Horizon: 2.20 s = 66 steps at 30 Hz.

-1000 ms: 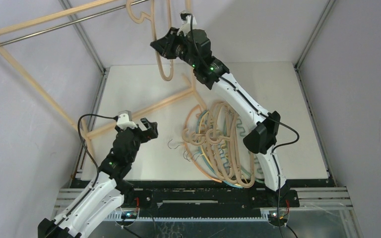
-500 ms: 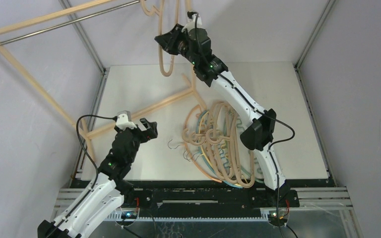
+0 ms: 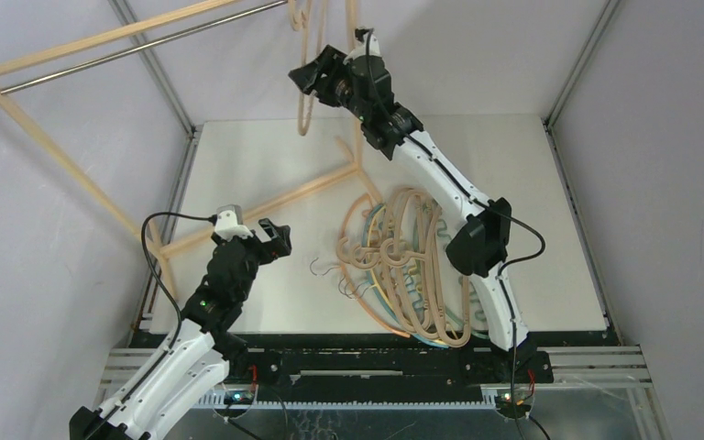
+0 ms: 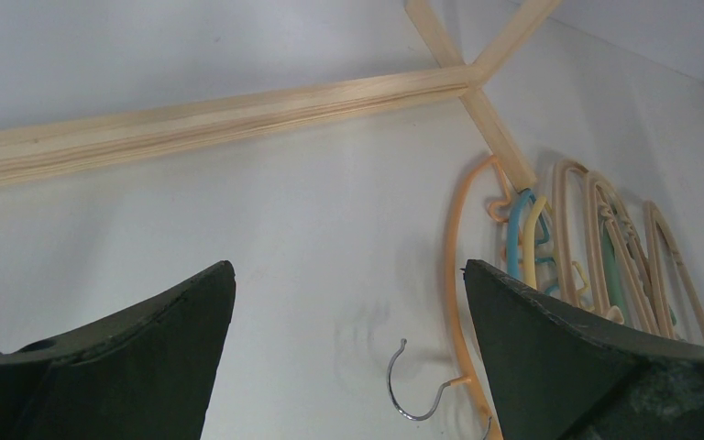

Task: Organize the hangers

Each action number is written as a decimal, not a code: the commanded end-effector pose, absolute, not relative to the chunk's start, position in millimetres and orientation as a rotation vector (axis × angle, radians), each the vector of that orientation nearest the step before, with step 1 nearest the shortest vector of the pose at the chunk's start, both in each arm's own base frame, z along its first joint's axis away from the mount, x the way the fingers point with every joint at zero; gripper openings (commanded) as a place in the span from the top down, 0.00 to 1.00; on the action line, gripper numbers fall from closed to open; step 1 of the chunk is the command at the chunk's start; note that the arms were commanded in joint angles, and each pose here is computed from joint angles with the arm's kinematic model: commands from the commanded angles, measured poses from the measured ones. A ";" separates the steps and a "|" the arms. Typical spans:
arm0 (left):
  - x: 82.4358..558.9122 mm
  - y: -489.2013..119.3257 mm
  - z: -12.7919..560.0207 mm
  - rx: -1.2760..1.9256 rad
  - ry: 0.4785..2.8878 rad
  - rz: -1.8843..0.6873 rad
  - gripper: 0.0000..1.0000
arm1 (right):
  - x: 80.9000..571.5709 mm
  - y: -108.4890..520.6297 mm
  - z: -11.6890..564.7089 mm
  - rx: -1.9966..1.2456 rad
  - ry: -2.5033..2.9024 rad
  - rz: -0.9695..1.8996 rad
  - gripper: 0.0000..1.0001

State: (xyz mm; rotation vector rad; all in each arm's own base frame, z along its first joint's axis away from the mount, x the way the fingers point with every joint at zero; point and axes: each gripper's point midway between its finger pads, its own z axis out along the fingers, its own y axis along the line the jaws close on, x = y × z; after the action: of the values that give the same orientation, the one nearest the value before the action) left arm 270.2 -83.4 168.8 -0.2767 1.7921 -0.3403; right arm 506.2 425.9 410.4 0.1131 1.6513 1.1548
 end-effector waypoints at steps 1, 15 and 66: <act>272.6 -88.3 187.9 -0.272 1.750 -0.378 0.01 | 492.9 415.3 410.7 0.105 1.684 1.104 0.23; 275.0 -84.7 174.4 -0.283 1.787 -0.333 0.00 | 393.4 330.6 373.5 0.110 1.726 0.726 0.00; 280.8 -99.0 150.8 -0.255 1.841 -0.375 0.01 | 108.6 132.4 37.0 0.197 2.733 -0.028 0.46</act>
State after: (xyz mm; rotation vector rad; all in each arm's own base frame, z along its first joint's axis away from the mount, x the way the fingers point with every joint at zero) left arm 279.8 -94.2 141.7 -0.2470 1.8839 -0.3271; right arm 116.0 137.0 44.5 0.1331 2.7219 -0.0231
